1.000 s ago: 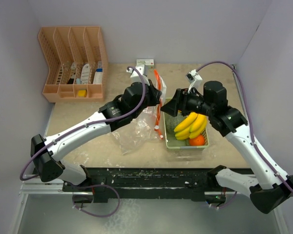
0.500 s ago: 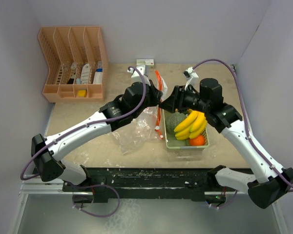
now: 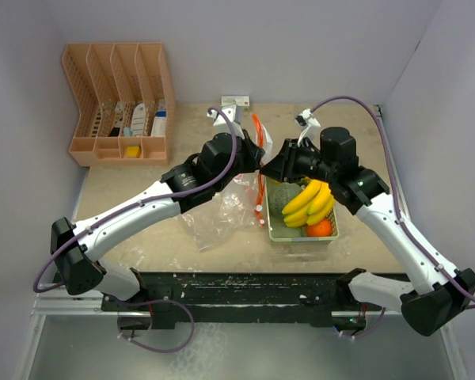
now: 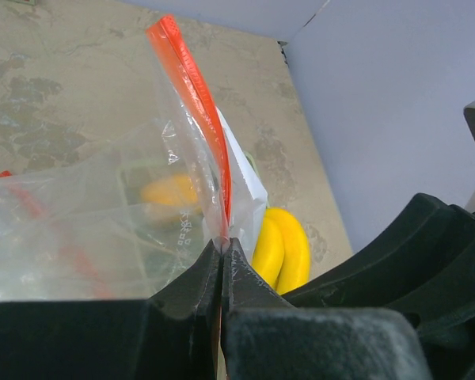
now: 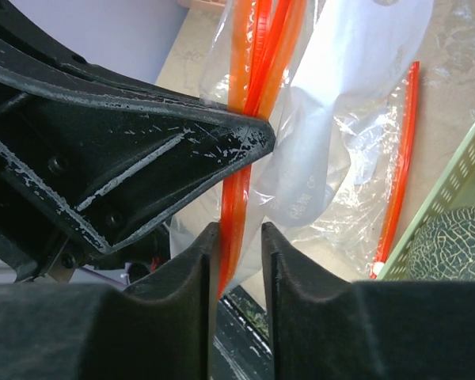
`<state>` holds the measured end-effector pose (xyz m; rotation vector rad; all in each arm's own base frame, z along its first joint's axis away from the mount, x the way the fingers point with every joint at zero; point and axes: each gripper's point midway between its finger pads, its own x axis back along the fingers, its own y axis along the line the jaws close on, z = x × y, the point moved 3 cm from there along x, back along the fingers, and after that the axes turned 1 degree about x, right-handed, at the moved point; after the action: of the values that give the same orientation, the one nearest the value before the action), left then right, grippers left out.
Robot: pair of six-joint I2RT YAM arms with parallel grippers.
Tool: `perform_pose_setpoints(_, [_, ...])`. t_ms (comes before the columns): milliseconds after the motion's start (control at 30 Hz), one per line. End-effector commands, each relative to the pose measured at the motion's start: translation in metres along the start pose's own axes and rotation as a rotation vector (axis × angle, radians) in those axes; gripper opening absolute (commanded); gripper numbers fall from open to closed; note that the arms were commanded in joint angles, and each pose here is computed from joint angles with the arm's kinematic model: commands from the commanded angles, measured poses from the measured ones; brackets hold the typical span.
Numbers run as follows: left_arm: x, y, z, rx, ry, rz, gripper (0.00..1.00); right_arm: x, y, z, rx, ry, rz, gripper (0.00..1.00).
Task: Place the food in the zip-top bag and seal the zipper
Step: Open the zipper of the food storage bag.
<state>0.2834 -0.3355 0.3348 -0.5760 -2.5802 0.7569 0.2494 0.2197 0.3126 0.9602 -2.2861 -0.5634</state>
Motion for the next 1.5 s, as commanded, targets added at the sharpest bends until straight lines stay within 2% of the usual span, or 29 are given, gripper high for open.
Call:
perform_pose_setpoints(0, [0.009,-0.021,-0.029,0.054,-0.068,0.073,0.00,0.010,-0.002,-0.012,0.013,-0.075,0.063,0.22])
perform_pose_setpoints(100, [0.013,-0.016,-0.027,0.034,-0.062,0.060,0.00,0.013,-0.009,-0.014,0.003,-0.092,0.116,0.00])
perform_pose_setpoints(267, [0.027,-0.011,-0.027,0.026,-0.067,0.092,0.00,0.021,-0.022,-0.019,-0.015,-0.128,0.233,0.00])
perform_pose_setpoints(333, [0.032,-0.012,-0.025,0.019,-0.059,0.116,0.05,0.026,-0.027,-0.022,-0.020,-0.148,0.283,0.00])
perform_pose_setpoints(500, [0.043,-0.009,-0.018,-0.014,-0.023,0.150,0.37,0.038,-0.034,-0.030,-0.029,-0.196,0.366,0.00])
perform_pose_setpoints(600, [0.047,-0.005,-0.013,-0.021,-0.010,0.162,0.46,0.042,-0.028,-0.035,-0.030,-0.220,0.345,0.00])
perform_pose_setpoints(667, [0.048,-0.003,-0.009,-0.020,-0.002,0.172,0.61,0.042,-0.023,-0.038,-0.031,-0.227,0.319,0.00])
perform_pose_setpoints(833, [0.041,-0.013,0.001,-0.027,0.042,0.219,0.78,0.045,-0.010,-0.045,-0.028,-0.249,0.260,0.00])
perform_pose_setpoints(967, [0.030,-0.023,0.004,-0.019,0.061,0.244,1.00,0.047,-0.004,-0.047,-0.020,-0.248,0.233,0.00])
perform_pose_setpoints(1300, [0.011,-0.042,-0.003,0.079,0.027,0.269,1.00,0.046,-0.003,-0.041,-0.018,-0.238,0.210,0.00])
perform_pose_setpoints(1467, [0.007,-0.037,-0.004,0.089,0.006,0.233,0.86,0.048,-0.002,-0.042,-0.010,-0.245,0.210,0.00])
